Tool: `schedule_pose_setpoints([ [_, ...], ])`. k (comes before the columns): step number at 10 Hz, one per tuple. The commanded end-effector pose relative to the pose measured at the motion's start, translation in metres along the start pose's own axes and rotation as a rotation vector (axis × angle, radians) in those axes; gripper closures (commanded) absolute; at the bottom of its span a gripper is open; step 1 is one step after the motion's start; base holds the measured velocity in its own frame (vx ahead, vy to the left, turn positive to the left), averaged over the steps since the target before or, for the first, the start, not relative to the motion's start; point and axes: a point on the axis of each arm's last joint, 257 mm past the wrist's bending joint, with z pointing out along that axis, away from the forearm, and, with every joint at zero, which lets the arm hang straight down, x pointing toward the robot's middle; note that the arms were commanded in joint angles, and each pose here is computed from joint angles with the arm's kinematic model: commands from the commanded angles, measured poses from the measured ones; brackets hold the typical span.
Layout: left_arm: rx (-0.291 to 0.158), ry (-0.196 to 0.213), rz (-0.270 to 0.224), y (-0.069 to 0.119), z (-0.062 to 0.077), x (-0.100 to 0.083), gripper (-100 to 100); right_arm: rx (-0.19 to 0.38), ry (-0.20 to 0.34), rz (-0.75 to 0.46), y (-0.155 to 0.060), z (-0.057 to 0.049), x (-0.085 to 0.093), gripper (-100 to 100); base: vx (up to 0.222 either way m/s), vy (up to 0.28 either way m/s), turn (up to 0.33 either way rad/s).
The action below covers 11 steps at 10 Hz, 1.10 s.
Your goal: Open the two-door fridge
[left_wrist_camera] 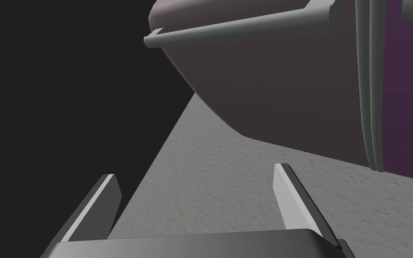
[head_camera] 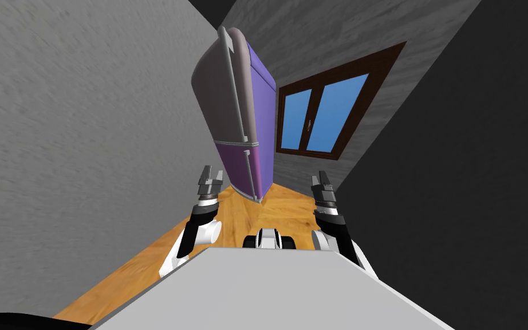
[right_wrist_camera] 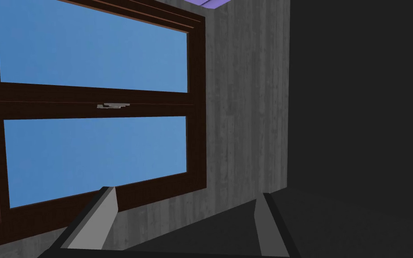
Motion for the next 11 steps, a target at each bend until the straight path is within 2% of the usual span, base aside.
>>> schedule_pose_setpoints([
  [1, -0.022, 0.017, 0.029, 0.003, 0.01, 0.002, -100, 0.0, 0.0, 0.0, 0.0, 0.0, 0.0, 0, 0.068, -0.029, 0.011],
  [3, -0.028, 0.032, 0.068, 0.0, 0.023, 0.003, -100, 0.0, 0.0, 0.0, 0.0, 0.0, 0.0, 0, 0.073, -0.028, 0.022],
  [4, -0.049, 0.032, 0.068, 0.005, 0.023, 0.003, -100, 0.0, 0.0, 0.0, 0.0, 0.0, 0.0, 0, 0.065, -0.025, 0.008],
  [5, -0.047, 0.036, 0.088, 0.002, 0.029, 0.003, -100, 0.0, 0.0, 0.0, 0.0, 0.0, 0.0, 0, 0.059, -0.033, 0.015],
  [6, -0.063, 0.036, 0.088, 0.006, 0.029, 0.003, -100, 0.0, 0.0, 0.0, 0.0, 0.0, 0.0, 0, 0.053, -0.021, 0.009],
  [7, -0.068, 0.039, 0.109, 0.005, 0.036, 0.003, -100, 0.0, 0.0, 0.0, 0.0, 0.0, 0.0, 0, 0.067, -0.033, 0.015],
  [8, -0.077, 0.039, 0.109, 0.007, 0.036, 0.003, -100, 0.0, 0.0, 0.0, 0.0, 0.0, 0.0, 0, 0.054, -0.025, 0.012],
  [11, -0.099, 0.042, 0.151, 0.007, 0.049, 0.001, -100, 0.0, 0.0, 0.0, 0.0, 0.0, 0.0, 0, 0.062, -0.022, 0.015],
])
